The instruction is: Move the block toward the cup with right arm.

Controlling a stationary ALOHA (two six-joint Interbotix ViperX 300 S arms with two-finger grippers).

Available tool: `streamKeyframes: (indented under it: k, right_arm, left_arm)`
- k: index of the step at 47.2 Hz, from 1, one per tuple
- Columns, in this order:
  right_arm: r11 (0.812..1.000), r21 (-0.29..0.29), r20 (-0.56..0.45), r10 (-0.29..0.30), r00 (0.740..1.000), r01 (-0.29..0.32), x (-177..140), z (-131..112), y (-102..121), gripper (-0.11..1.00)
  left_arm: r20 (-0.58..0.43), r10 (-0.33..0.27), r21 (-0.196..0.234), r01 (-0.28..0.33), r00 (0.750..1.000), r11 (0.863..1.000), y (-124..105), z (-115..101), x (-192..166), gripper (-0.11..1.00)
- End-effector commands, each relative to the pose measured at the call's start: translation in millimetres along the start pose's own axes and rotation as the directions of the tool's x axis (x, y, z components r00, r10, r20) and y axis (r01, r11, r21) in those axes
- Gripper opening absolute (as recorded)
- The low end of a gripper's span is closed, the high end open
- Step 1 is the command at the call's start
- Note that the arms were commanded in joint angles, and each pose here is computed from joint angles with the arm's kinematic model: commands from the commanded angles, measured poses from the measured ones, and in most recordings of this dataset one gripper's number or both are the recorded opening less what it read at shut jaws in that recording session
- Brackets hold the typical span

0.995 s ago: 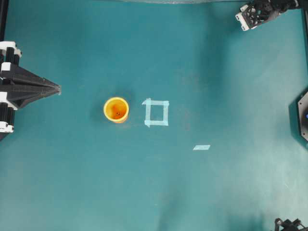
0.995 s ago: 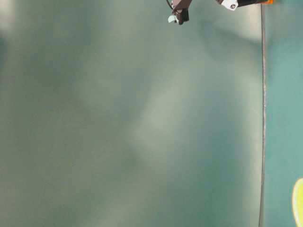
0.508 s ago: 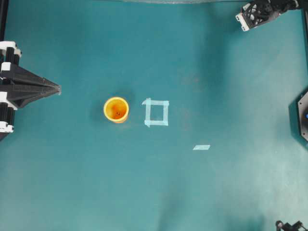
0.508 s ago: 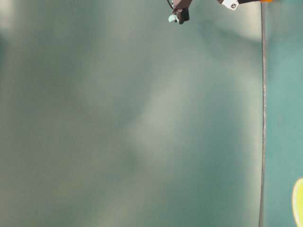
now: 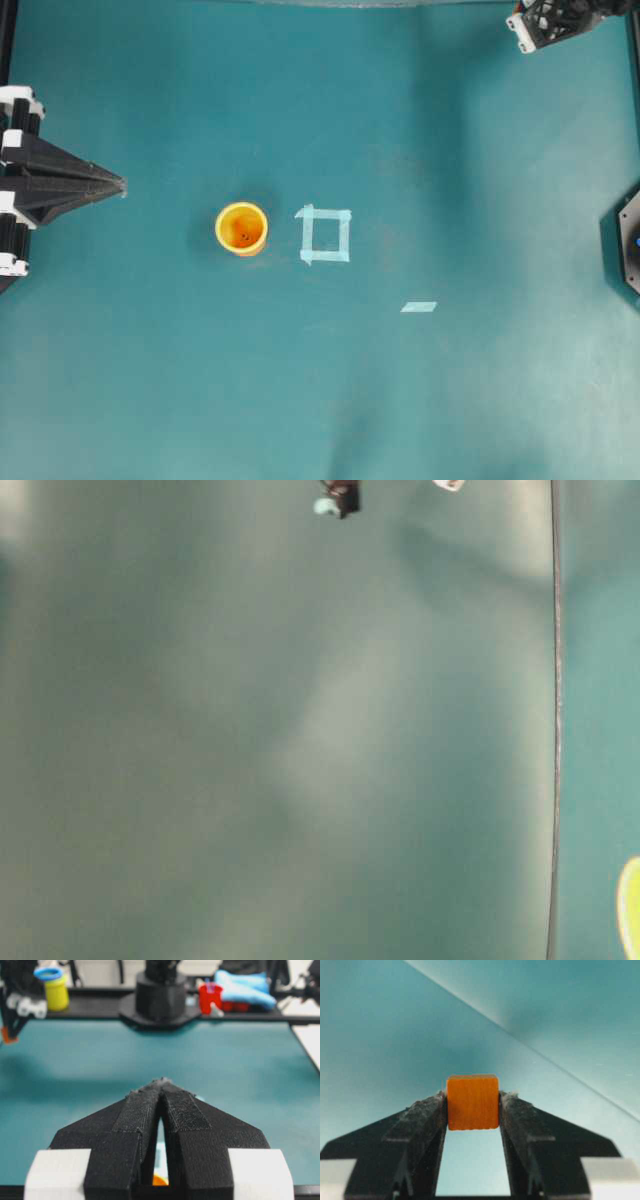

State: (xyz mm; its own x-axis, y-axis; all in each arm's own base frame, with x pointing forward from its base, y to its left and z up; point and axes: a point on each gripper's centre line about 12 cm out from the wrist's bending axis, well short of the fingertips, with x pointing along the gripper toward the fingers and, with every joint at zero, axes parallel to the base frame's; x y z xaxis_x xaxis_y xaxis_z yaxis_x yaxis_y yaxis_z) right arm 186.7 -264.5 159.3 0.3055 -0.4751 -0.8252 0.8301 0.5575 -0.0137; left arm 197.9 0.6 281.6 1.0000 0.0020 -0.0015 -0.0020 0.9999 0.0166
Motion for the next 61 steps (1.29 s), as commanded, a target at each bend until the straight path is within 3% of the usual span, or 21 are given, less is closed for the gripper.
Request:
streamKeyframes:
  k: [1, 17, 36, 61]
  right_arm:
    - [1.000, -0.024, 0.068, 0.018, 0.998, -0.017, -23, 12, 9, 0.40]
    - [0.985, -0.132, 0.151, 0.135, 0.979, -0.115, -57, 22, 58, 0.40]
    - [0.937, -0.258, 0.194, 0.287, 0.938, -0.234, -66, 40, 128, 0.40]
    - [0.829, -0.434, 0.187, 0.466, 0.865, -0.352, -70, 69, 245, 0.40]
  left_arm:
    - [0.026, 0.001, 0.003, -0.001, 1.000, 1.000, 0, 11, 3, 0.00]
    - [0.025, 0.001, 0.005, -0.001, 1.000, 1.000, 0, 10, 3, 0.00]
    - [0.029, 0.001, 0.005, -0.001, 1.000, 1.000, 0, 11, 3, 0.00]
    - [0.021, 0.001, 0.005, -0.001, 1.000, 1.000, 0, 10, 3, 0.00]
